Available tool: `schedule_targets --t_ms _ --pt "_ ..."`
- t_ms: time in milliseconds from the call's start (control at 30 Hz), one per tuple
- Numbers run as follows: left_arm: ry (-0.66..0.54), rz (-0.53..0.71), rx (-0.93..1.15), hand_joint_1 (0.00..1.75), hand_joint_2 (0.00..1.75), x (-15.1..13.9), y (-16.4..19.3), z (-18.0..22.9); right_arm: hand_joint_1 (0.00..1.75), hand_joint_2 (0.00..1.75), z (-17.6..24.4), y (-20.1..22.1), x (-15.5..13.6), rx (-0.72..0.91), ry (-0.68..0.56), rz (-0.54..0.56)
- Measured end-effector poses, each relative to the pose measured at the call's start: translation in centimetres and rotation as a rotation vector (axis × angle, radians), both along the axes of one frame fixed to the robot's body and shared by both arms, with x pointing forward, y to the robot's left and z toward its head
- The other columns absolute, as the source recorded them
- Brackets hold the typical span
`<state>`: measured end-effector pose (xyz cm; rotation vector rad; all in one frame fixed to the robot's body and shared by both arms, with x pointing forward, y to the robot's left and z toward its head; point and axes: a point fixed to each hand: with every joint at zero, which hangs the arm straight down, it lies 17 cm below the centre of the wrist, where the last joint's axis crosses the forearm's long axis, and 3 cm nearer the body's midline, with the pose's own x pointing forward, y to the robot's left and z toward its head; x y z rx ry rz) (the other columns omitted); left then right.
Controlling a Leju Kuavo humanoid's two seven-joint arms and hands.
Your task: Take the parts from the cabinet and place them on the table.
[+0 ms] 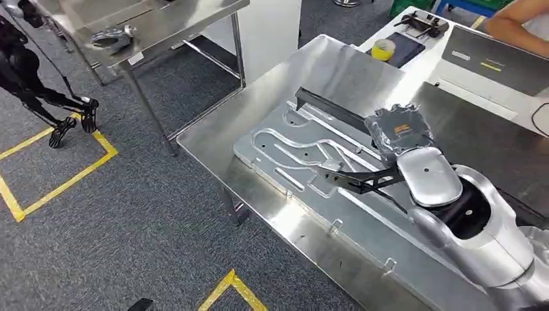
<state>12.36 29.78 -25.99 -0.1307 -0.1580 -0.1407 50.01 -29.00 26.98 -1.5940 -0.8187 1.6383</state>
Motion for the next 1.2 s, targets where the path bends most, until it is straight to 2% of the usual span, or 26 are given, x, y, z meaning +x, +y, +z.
schedule_targets --t_ms 167,667,1200 --pt "0.001 0.027 -0.032 0.0 0.0 -0.2 -0.4 0.1 1.71 1.75 -2.4 0.6 0.2 0.032 0.058 -0.001" --pt "-0.007 0.034 -0.049 0.0 0.0 0.2 -0.7 0.3 1.71 1.75 -7.5 -1.8 0.5 0.031 0.152 -0.074" --pt "-0.008 0.038 -0.05 0.0 0.0 0.2 -0.7 0.3 1.71 1.75 -8.7 -2.9 0.6 0.02 0.175 -0.11"
